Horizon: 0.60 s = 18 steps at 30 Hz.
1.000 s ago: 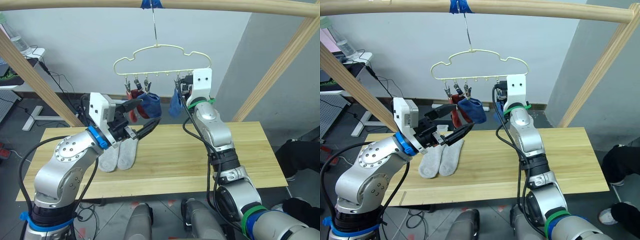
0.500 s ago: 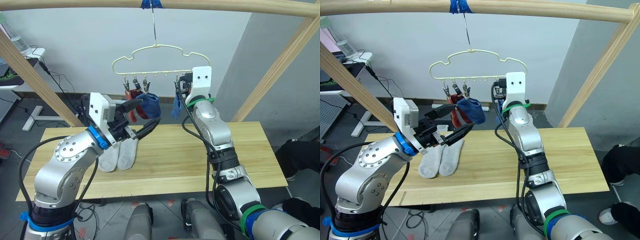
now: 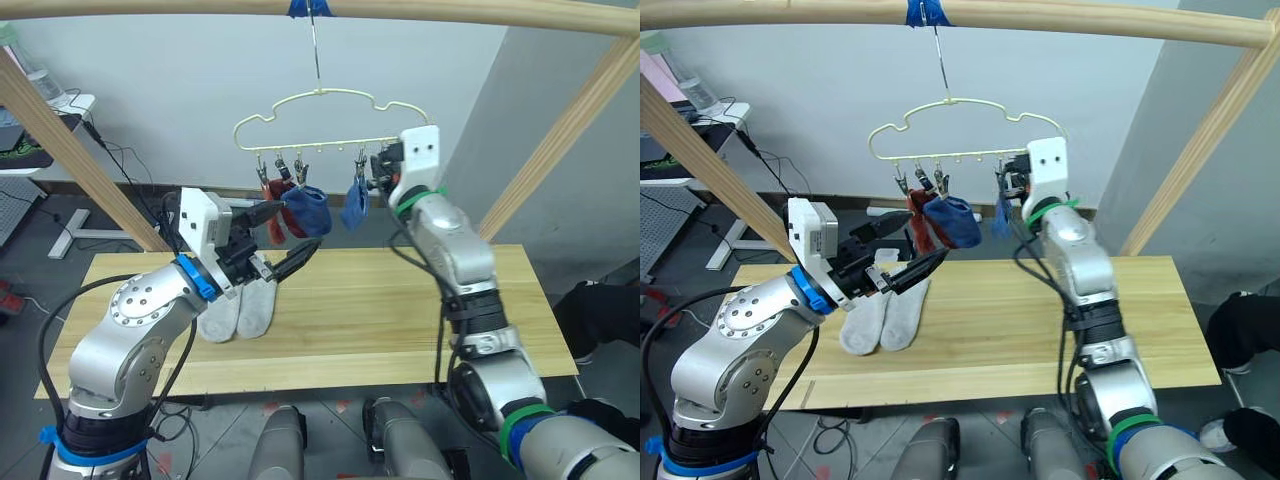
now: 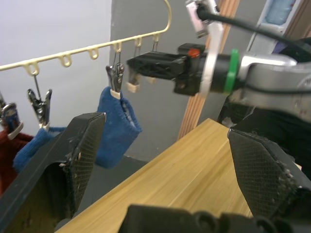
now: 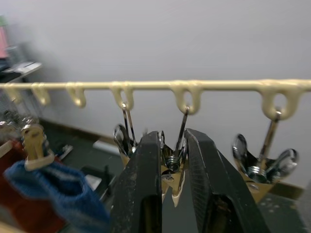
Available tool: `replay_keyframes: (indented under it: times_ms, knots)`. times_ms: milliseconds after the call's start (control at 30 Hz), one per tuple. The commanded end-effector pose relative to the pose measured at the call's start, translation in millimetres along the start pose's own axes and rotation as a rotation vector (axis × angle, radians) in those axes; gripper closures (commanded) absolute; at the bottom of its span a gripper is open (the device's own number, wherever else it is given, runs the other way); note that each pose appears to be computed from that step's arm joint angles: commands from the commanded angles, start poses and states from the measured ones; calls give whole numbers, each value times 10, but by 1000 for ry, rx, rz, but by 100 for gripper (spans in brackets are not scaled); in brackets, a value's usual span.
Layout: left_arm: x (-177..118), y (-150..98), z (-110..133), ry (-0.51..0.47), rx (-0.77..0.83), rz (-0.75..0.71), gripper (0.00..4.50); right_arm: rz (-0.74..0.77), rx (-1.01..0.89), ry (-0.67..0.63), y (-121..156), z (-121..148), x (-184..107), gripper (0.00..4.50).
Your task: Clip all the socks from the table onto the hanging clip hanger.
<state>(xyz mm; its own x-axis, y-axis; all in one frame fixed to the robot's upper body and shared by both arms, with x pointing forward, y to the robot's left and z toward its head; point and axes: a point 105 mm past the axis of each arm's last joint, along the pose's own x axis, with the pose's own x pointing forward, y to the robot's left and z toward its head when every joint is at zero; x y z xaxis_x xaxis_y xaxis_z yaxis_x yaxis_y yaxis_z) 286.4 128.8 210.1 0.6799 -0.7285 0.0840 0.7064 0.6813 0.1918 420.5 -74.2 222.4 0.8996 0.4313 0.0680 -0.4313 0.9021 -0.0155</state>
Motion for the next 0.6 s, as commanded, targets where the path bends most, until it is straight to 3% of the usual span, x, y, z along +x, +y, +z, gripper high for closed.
replay_keyframes:
  times_ms: [33,133,267,433,600]
  knots:
    - [-14,-34,28,-15,32,-12,0,136,44,-25,66,275,-91,380]
    - [-30,-34,-74,11,8,-8,0,254,142,71,106,238,-209,380]
    - [-64,-16,-260,62,-24,-6,0,401,414,206,144,200,-377,380]
    - [-148,92,-709,208,23,54,0,450,552,226,130,326,-431,380]
    - [-183,204,-1056,291,53,133,0,529,712,240,257,390,-473,380]
